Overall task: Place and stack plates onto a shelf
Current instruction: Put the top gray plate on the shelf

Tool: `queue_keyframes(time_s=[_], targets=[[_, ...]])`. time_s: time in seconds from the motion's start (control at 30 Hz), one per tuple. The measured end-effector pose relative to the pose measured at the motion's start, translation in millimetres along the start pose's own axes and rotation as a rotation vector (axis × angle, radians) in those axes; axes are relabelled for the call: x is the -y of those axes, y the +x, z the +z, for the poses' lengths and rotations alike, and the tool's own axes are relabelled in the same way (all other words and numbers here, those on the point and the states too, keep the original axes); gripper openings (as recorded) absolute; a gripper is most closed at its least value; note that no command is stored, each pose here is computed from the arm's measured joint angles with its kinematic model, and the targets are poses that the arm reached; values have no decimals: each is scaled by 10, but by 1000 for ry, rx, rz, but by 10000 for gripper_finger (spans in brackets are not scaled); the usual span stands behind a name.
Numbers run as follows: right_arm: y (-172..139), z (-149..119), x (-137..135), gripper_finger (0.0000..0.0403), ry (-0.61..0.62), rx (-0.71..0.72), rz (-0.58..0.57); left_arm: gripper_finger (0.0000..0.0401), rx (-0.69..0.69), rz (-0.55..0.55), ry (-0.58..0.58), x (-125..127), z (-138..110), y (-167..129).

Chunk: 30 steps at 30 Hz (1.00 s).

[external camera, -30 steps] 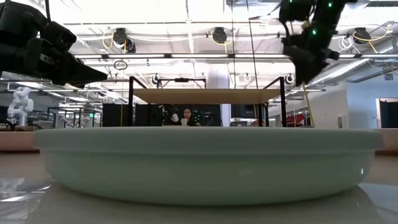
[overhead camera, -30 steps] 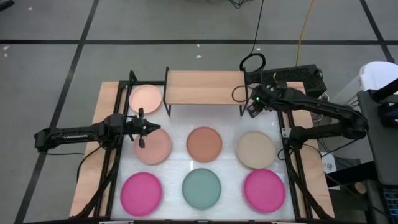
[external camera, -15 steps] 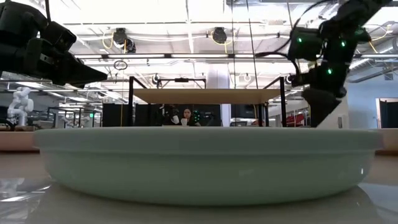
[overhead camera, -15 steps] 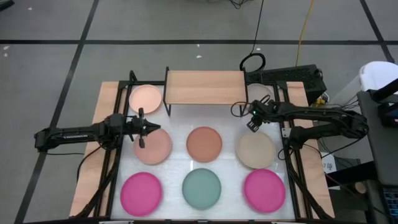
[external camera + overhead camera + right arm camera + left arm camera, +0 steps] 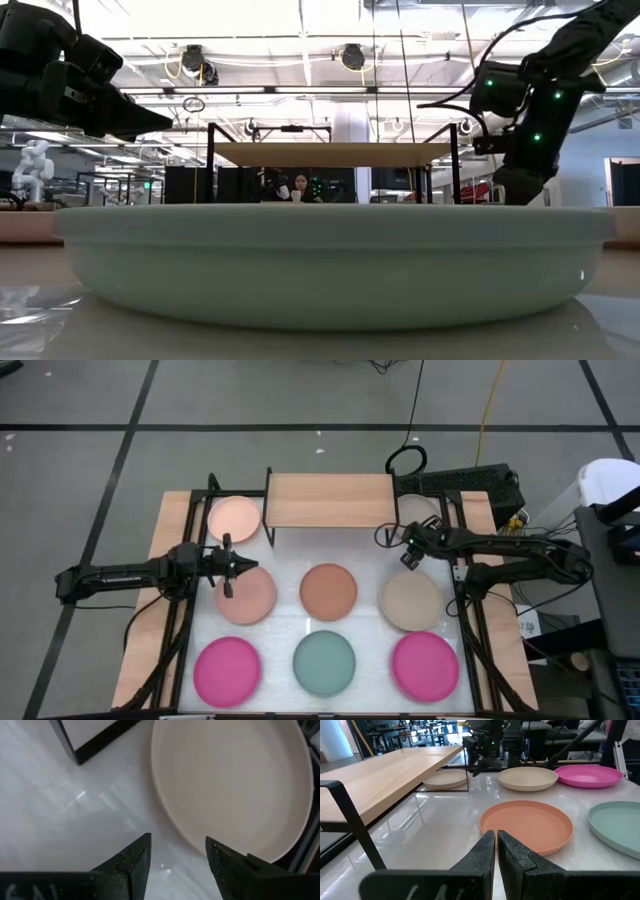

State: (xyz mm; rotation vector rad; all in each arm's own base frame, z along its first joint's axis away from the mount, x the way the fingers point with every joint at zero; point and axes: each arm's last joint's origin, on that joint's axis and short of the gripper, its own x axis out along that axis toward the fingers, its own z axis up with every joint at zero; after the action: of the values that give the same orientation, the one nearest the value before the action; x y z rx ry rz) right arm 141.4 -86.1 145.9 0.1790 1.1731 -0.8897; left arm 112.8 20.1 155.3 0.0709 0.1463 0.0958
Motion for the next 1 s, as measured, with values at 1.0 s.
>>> queue_keyframes(time_s=[1.0], targets=[[264,47,106,55,10,-86,33,23,0,0,-22,0,-1,0]])
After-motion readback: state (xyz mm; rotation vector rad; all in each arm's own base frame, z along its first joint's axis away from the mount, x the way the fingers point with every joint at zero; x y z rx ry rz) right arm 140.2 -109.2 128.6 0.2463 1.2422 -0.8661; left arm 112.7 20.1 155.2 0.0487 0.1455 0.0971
